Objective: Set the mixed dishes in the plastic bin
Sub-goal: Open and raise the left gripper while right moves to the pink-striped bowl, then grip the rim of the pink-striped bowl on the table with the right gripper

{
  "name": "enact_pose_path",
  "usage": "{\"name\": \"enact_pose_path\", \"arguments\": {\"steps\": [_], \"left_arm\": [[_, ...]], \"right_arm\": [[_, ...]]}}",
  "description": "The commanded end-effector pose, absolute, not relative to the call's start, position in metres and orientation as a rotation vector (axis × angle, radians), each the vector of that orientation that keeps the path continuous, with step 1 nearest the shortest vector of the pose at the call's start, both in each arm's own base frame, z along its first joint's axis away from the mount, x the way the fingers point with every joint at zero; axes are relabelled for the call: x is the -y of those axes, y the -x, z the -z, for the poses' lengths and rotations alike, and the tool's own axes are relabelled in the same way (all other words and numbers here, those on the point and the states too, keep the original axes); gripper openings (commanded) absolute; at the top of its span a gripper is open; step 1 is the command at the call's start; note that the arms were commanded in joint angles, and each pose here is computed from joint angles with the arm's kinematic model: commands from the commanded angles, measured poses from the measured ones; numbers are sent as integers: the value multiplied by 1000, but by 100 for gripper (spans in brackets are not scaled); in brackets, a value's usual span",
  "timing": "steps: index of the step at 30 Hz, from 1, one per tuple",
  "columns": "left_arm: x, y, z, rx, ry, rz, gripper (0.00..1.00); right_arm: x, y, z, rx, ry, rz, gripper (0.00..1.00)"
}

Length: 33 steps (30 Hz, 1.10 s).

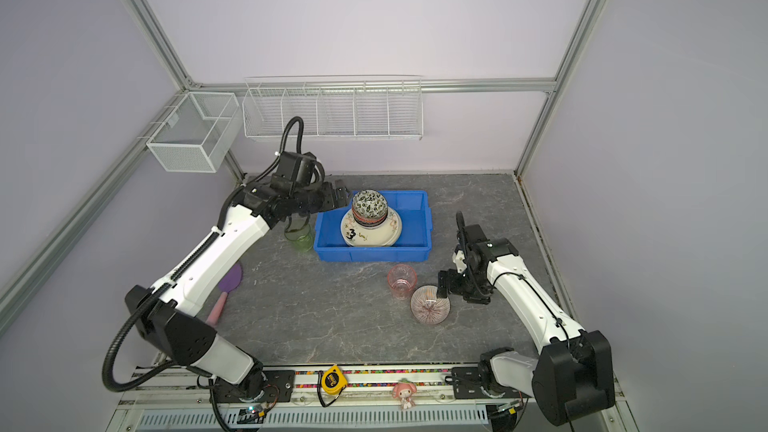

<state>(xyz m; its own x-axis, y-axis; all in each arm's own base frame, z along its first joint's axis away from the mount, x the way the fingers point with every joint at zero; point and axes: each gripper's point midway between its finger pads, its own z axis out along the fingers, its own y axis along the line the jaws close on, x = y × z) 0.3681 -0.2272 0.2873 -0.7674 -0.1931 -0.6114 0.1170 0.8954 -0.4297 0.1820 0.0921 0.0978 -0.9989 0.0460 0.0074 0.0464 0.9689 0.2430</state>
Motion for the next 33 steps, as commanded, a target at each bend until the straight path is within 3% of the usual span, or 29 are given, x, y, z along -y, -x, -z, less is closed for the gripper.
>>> {"name": "enact_pose_path", "arguments": {"steps": [1,4,12,14,16,20,33], "left_arm": [[220,-364,-300,-2253,133,664,99],[210,-349,-286,-2281,156,652,99],[201,-320,-256,-2366,169,674,99],[201,-316,-253,-2373,170,682,99],[201,-314,-251,-2377,171,686,98],[204,-316,-245,-2394,165,694,98],[223,-330,-229,-2448,132,716,97]], "right_arm": [[-96,-176,-82,3096,120,401,85],[-99,-175,-71,3085,117,409,64],[-106,-181,-52,3071,93,404,62],[-107,-182,-48,3065,95,407,56],[-109,-183,-45,3062,92,410,45],[-109,-183,-42,3058,89,395,35],[-102,-186,-50,3099,107,327,17]]}}
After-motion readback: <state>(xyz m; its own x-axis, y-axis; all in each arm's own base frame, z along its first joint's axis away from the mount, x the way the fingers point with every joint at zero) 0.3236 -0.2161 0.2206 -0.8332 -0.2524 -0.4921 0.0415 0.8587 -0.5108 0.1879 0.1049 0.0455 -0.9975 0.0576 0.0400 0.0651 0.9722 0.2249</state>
